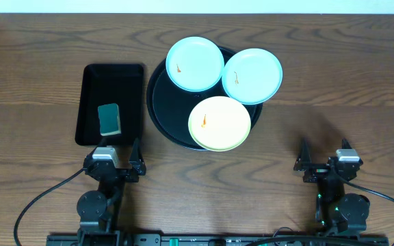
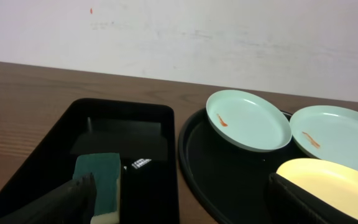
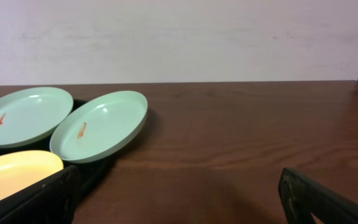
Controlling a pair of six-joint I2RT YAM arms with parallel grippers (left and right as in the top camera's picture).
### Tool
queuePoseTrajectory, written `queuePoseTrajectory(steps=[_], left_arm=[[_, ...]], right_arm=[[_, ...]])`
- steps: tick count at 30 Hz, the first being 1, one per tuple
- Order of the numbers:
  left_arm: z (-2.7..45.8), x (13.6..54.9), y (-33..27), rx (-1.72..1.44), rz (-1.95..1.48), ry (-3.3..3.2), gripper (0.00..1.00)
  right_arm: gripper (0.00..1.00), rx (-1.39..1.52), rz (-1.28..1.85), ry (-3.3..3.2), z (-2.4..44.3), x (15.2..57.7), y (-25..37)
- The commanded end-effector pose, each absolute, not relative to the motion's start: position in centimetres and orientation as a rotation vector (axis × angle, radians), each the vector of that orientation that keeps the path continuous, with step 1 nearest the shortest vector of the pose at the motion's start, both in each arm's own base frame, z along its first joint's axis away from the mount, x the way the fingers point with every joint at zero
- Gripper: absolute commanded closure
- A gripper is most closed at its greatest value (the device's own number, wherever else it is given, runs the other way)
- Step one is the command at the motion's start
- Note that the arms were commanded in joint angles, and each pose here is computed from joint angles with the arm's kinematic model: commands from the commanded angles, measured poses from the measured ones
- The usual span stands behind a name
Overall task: Clean dirty plates on tray and stack at the side
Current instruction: 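Move the left gripper over the sponge on the black rectangular tray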
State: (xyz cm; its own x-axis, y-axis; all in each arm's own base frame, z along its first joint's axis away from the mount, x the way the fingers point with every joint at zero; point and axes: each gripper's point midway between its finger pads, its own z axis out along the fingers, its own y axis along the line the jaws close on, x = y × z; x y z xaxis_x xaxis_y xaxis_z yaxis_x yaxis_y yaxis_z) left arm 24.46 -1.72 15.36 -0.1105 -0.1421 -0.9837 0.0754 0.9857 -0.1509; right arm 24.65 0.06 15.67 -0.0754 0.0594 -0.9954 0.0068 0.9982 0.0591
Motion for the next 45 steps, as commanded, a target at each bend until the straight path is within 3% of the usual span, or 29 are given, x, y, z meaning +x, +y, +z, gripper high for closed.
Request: queuePoseTrajectory(steps=[1,20,29,37,45], left_arm=[[13.9,24.3,-1.9,-0.05,-0.196,1.718,0.14],[14.2,24.3,-2.1,-0.044,-0.205,1.711,0.14],[25.0,21.8,-2.4,-0.073,-0.278,1.62,0.14],[33.9,20.8,-2.4,0.06,-0.145,1.922,0.14],[35.9,23.9,-2.2,0.118,-0.113,2.423,0.14]], right_arm=[[0.01,0.067,0.043,1.645,15.6,24.6,-0.2],[0.01,0.067,0.043,1.645,15.6,24.6,-0.2],[0.01,0.067,0.043,1.645,15.6,24.6,-0.2],[0.01,0.067,0.043,1.645,15.6,24.6,-0.2],[0.01,0.067,0.043,1.645,15.6,24.6,-0.2]])
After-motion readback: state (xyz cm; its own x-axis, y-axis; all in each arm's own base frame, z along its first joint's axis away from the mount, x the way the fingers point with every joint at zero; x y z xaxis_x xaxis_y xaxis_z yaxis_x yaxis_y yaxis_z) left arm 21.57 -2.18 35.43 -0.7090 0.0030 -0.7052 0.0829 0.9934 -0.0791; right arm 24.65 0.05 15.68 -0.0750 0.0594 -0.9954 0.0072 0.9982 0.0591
